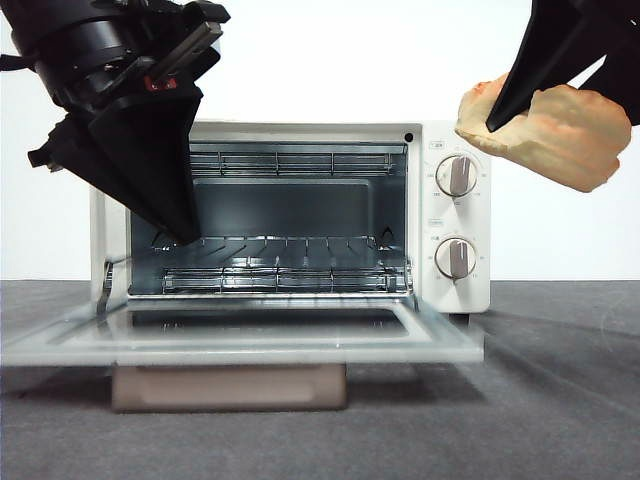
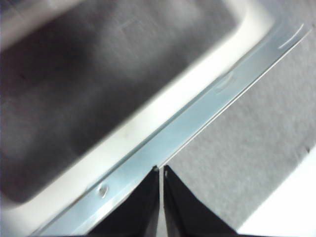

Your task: The left arm flap open the oven, the right arm pick bread and place it into oven, the left arm flap close the oven

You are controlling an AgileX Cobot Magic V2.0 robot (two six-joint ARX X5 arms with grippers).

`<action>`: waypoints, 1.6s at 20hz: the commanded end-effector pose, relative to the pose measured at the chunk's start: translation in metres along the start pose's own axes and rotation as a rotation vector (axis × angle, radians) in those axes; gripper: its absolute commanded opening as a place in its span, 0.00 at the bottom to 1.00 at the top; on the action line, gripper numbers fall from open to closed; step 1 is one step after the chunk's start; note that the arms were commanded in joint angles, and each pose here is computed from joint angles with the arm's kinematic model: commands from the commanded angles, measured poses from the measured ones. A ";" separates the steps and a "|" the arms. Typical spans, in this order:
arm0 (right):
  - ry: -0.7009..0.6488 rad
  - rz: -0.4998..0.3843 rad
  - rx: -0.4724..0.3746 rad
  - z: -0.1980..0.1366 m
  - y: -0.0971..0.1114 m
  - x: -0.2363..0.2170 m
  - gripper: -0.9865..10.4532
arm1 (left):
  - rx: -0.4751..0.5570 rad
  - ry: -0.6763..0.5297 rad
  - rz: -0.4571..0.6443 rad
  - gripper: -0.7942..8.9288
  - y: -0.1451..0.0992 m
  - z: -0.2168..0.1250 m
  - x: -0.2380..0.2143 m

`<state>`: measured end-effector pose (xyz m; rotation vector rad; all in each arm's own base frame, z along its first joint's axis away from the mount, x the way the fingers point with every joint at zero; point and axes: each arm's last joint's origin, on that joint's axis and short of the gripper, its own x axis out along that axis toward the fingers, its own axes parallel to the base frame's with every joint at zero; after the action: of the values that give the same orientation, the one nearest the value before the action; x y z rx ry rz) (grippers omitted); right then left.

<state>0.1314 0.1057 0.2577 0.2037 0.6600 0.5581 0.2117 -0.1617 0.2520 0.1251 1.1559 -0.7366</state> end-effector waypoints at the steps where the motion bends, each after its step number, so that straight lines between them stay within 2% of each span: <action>1: -0.020 0.018 -0.013 0.005 0.004 -0.002 0.23 | 0.015 -0.061 -0.008 0.10 -0.004 0.004 -0.007; 5: -0.021 0.021 -0.009 0.005 0.004 -0.002 0.23 | 0.014 -0.155 -0.010 0.10 -0.005 0.007 -0.021; 8: -0.028 0.044 -0.003 0.008 0.006 0.001 0.23 | 0.018 -0.259 0.051 0.10 -0.006 0.004 -0.044; 13: -0.013 0.053 -0.004 0.024 0.014 0.015 0.23 | -0.023 -0.390 0.128 0.10 0.004 -0.035 -0.080; 18: 0.014 0.090 -0.011 0.037 0.026 0.050 0.23 | -0.078 -0.443 0.177 0.10 0.010 -0.085 -0.105; 23: 0.053 0.093 -0.005 0.049 0.040 0.095 0.23 | -0.081 -0.491 0.194 0.10 0.002 -0.121 -0.129; 26: 0.077 0.080 0.008 0.057 0.045 0.127 0.23 | -0.075 -0.520 0.193 0.10 -0.002 -0.134 -0.136; 32: 0.065 -0.007 0.021 0.073 0.051 0.177 0.24 | -0.072 -0.531 0.192 0.10 -0.004 -0.143 -0.140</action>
<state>0.2699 0.2402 0.2372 0.1901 0.7377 0.5462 0.0682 -0.0352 0.3115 -0.0249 0.6605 -0.5111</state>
